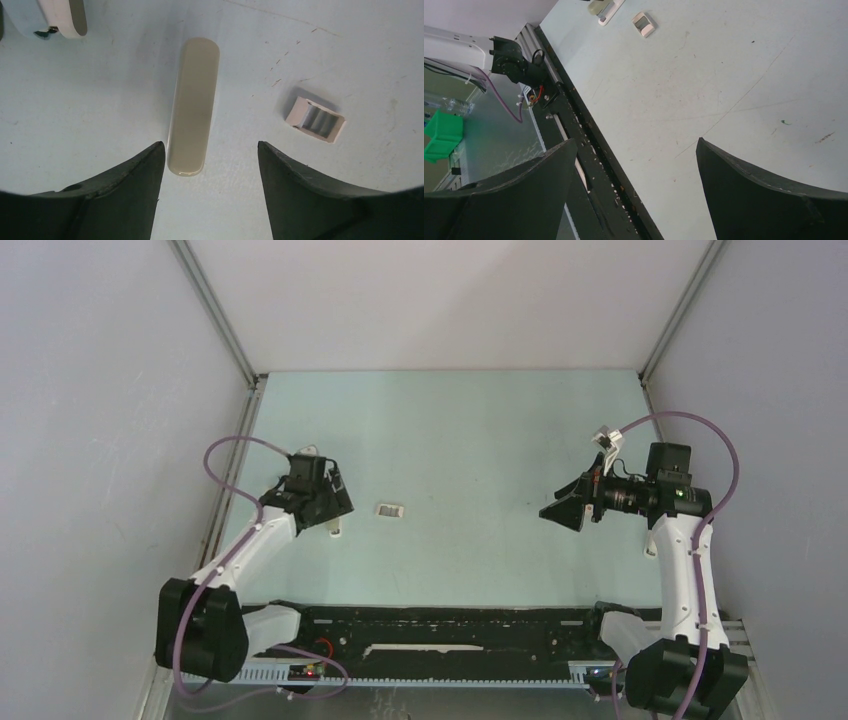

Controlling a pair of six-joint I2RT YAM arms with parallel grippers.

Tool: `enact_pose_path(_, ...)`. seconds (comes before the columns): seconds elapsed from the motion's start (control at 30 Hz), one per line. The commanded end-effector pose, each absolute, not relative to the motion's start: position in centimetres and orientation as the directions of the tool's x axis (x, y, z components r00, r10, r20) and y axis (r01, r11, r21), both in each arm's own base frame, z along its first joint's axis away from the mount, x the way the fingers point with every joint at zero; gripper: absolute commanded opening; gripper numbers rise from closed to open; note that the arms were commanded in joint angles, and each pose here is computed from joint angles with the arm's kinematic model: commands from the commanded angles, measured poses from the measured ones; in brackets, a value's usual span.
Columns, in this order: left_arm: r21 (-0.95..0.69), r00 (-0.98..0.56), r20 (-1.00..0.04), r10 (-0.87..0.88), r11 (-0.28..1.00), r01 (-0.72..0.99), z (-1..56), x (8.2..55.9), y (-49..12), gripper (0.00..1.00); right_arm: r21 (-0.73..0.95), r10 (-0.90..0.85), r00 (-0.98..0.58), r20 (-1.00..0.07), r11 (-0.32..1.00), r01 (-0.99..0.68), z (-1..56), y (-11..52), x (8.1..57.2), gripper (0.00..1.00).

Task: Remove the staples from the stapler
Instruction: Pick up the stapler from the center of the board.

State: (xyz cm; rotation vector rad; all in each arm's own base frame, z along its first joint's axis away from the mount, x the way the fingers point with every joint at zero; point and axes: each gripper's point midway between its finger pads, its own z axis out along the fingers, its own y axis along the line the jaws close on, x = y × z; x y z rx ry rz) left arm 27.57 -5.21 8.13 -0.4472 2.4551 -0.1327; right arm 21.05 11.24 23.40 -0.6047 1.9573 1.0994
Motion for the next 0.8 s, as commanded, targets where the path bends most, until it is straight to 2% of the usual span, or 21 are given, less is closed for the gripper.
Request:
enact_pose_path(0.0, -0.151, -0.735, -0.604, -0.308, 0.95, -0.273, 9.1, 29.0, -5.0, 0.72, 0.475, -0.025, -0.563, -0.826, 0.505, -0.721, 23.4, 11.4, 21.2, 1.0)
enact_pose_path(0.2, -0.058, -0.771, -0.579, -0.264, 0.957, -0.284, 8.0, 28.8, -4.3, 0.64, 0.477, -0.026, -0.565, -0.825, 0.504, -0.72, 23.3, 11.4, 21.1, 1.0)
enact_pose_path(0.43, -0.032, -0.784, -0.571, -0.242, 0.961, -0.274, 7.6, 28.8, -4.5, 0.54, 0.475, -0.027, -0.565, -0.825, 0.508, -0.718, 23.2, 11.4, 21.1, 1.0)
enact_pose_path(0.77, -0.022, -0.779, -0.583, -0.232, 0.963, -0.27, 8.0, 29.1, -4.5, 0.54, 0.477, -0.027, -0.567, -0.824, 0.508, -0.718, 23.2, 11.4, 21.1, 1.0)
